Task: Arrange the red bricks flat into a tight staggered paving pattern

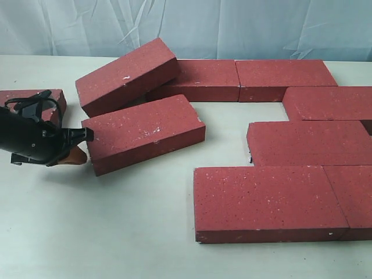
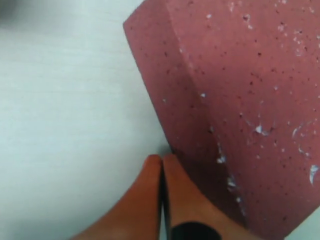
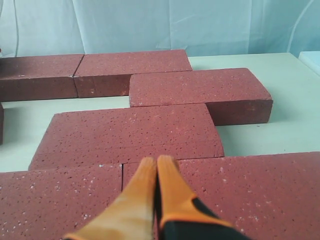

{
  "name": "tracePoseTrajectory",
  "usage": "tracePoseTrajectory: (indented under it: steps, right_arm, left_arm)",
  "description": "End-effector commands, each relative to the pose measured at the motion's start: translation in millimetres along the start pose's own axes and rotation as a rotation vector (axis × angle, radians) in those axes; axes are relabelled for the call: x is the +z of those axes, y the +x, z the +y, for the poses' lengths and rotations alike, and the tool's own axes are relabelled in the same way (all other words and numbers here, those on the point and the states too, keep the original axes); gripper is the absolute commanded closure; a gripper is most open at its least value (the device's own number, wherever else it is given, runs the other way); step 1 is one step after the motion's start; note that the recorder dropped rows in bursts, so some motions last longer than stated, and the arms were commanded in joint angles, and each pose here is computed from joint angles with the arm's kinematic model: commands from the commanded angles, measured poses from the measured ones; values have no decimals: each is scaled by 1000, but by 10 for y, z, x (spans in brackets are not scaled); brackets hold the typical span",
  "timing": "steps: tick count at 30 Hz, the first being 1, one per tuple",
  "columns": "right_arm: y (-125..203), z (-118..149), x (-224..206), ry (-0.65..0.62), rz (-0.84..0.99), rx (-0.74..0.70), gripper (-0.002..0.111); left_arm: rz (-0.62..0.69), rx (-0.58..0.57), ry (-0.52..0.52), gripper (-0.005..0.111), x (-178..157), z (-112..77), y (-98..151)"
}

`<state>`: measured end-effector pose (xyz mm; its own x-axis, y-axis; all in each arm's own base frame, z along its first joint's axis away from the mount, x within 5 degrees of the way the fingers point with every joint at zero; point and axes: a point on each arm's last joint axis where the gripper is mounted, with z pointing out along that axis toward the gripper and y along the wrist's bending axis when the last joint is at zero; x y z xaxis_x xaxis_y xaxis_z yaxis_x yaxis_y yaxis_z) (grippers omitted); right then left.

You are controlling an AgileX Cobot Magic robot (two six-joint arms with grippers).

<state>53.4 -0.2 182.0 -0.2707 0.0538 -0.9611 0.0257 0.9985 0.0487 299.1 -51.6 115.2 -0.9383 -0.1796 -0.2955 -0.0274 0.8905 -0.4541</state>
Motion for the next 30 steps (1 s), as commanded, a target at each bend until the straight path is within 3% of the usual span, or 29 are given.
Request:
tracePoseTrajectory:
  steps: [1, 10, 15, 18, 26, 30]
  right_arm:
    - [5, 2, 0, -5, -11, -6, 109]
    - [5, 2, 0, -5, -11, -6, 109]
    - [5, 2, 0, -5, -11, -6, 109]
    - [5, 2, 0, -5, -11, -6, 109]
    - [5, 2, 0, -5, -11, -6, 109]
    - [5, 2, 0, -5, -11, -6, 109]
  left_arm:
    - [-37, 59, -6, 107, -112, -83, -37]
    - [-157, 136, -91, 107, -532, -194, -139]
    - [-177, 203, -87, 107, -721, -306, -206]
    - [-179, 257, -91, 107, -771, -429, -207]
    - [-115, 508, -114, 107, -665, -972, -2]
    - [-85, 578, -100, 107, -564, -1111, 101]
